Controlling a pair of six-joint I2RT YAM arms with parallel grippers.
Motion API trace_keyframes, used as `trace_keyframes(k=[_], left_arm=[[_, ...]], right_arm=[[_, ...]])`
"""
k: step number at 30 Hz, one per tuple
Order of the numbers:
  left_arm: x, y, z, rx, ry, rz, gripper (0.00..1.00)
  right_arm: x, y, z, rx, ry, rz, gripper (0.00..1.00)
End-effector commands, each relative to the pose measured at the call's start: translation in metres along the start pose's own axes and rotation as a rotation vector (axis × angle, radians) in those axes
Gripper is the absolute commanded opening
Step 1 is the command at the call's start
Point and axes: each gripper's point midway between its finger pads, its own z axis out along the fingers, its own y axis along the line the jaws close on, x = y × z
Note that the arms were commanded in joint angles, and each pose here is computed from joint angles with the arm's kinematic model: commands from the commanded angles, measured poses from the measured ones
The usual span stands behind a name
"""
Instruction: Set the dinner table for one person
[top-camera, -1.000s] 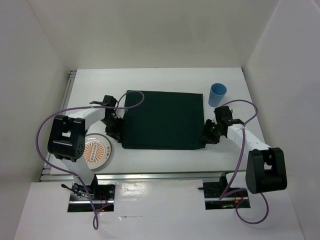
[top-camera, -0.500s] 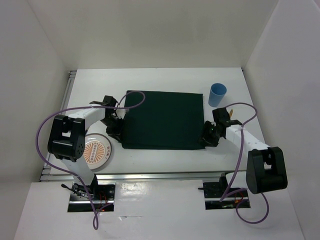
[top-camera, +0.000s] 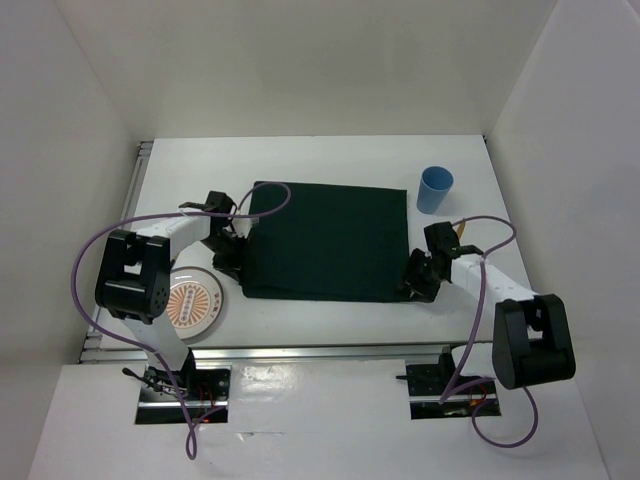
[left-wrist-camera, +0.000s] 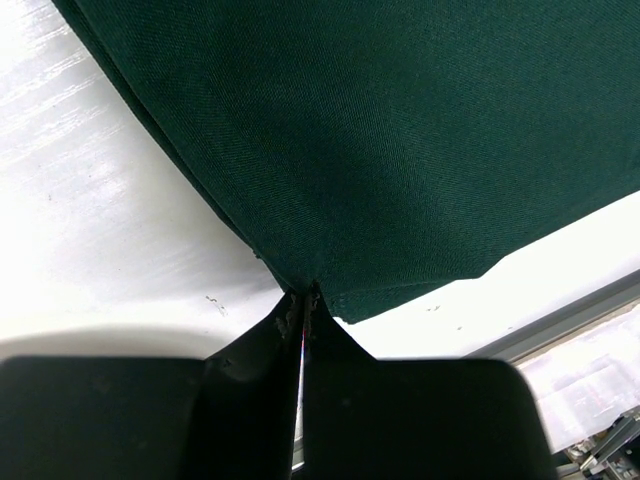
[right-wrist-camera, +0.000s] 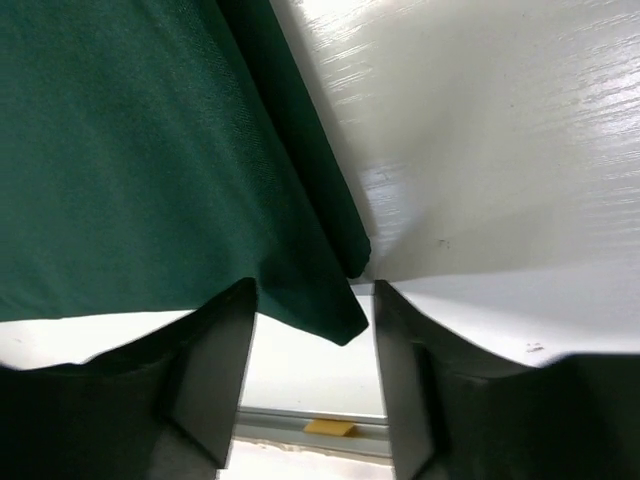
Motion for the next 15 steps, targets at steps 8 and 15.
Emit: trace_keyframes(k=[8,15], left_arm=[[-0.006,-0.002,-0.016,-0.014,-0.05,0.055,0.0],[-0.025,0.001,-0.036,-0.066,-0.109,0.086,0.0]], right_arm=[[0.009,-0.001,0.0,-0.024,-0.005,0.016,0.02],[-0.026,0.025,-0.032,-0.063,-0.109,-0.034,0.0]])
